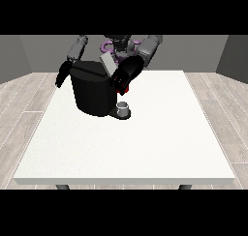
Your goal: Insert the coffee pod into the coffee machine and close the lid
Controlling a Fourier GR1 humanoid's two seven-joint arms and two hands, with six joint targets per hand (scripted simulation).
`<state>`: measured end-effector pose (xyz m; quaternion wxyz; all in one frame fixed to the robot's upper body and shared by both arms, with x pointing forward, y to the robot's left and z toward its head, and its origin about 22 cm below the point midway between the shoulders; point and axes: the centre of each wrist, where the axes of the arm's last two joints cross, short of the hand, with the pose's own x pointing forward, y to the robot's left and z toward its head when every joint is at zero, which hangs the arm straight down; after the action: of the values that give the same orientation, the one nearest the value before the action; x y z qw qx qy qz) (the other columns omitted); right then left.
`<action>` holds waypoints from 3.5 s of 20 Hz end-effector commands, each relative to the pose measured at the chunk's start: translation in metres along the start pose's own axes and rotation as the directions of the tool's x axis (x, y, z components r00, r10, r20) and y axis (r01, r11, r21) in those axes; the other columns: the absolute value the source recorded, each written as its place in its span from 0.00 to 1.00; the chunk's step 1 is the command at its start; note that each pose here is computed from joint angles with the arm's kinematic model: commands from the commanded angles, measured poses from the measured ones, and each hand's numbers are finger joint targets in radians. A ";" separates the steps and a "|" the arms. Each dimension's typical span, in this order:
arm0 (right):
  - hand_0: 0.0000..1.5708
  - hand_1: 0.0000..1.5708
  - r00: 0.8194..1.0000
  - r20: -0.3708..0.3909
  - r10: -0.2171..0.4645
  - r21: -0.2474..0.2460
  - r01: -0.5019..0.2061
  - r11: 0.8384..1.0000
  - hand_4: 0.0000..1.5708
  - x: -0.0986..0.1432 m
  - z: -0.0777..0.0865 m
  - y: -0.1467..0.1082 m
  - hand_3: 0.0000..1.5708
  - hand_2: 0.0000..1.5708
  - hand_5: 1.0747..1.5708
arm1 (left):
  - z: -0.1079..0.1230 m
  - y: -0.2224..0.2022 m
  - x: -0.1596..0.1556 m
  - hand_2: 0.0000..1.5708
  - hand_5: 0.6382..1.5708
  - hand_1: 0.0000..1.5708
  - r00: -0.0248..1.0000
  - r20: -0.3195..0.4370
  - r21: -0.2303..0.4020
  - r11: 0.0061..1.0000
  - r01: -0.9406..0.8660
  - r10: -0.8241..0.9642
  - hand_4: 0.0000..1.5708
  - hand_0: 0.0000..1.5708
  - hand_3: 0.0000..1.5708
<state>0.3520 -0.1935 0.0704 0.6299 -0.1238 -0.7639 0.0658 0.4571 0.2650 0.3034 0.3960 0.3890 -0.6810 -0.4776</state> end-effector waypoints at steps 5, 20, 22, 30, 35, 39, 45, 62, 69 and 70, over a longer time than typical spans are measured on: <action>0.00 0.00 0.999 -0.027 -0.021 -0.010 0.021 1.000 0.00 -0.004 0.004 0.004 0.00 0.00 1.00 | 0.000 -0.024 -0.002 0.27 1.00 0.00 1.000 -0.013 -0.024 1.000 -0.001 0.001 0.00 0.00 0.21; 0.00 0.00 0.954 -0.301 -0.019 -0.061 0.000 0.998 0.00 -0.097 0.072 -0.037 0.00 0.00 1.00 | 0.036 -0.172 -0.002 0.10 1.00 0.00 0.834 -0.092 -0.134 0.823 -0.552 0.545 0.00 0.00 0.00; 0.00 0.00 0.941 -0.336 -0.049 -0.067 0.028 0.997 0.00 -0.107 0.090 -0.023 0.00 0.00 1.00 | 0.051 -0.210 0.005 0.00 1.00 0.00 0.728 -0.101 -0.134 0.716 -0.686 0.678 0.24 0.00 0.00; 0.00 0.00 0.959 -0.261 -0.113 -0.003 0.116 0.993 0.00 -0.085 0.075 -0.029 0.00 0.00 1.00 | 0.144 -0.329 0.008 0.00 1.00 0.00 0.328 -0.308 -0.009 0.342 -0.940 0.893 0.27 0.00 0.00; 0.00 0.00 0.968 -0.242 -0.070 0.074 0.091 0.993 0.12 -0.059 0.058 -0.035 0.00 0.00 1.00 | 0.173 -0.351 0.014 0.00 1.00 0.00 0.279 -0.393 -0.012 0.298 -0.954 0.876 0.28 0.00 0.00; 0.00 0.00 0.977 -0.214 -0.015 0.093 0.036 0.995 0.15 -0.056 0.048 -0.076 0.00 0.00 1.00 | 0.170 -0.342 0.014 0.00 1.00 0.00 0.266 -0.390 -0.005 0.287 -0.958 0.881 0.26 0.00 0.00; 0.00 0.00 0.966 -0.250 -0.068 0.020 0.075 0.997 0.00 -0.062 0.031 -0.084 0.00 0.00 1.00 | 0.183 -0.343 0.027 0.00 1.00 0.00 0.236 -0.338 0.004 0.253 -0.968 0.911 0.29 0.00 0.00; 0.00 0.00 0.943 -0.280 -0.181 0.043 0.201 0.979 0.00 -0.047 -0.017 -0.072 0.00 0.00 1.00 | 0.188 -0.285 0.043 0.00 1.00 0.00 0.299 -0.210 0.045 0.314 -0.948 0.931 0.17 0.00 0.00; 0.00 0.00 0.959 -0.232 -0.162 0.131 0.195 0.972 0.00 -0.025 -0.035 -0.041 0.00 0.00 1.00 | 0.199 -0.269 0.040 0.00 1.00 0.00 0.313 -0.147 0.089 0.328 -0.941 0.938 0.23 0.00 0.00; 0.00 0.00 0.966 -0.210 -0.151 0.145 0.183 0.972 0.00 -0.023 -0.032 -0.021 0.00 0.00 1.00 | 0.194 -0.254 0.021 0.00 1.00 0.00 0.319 -0.139 0.090 0.333 -0.939 0.937 0.23 0.00 0.00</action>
<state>0.3776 -0.2500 0.0502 0.7247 -0.0250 -0.6876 0.0376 0.3093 0.2346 0.0062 0.6660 -0.0513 -0.7312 -0.1383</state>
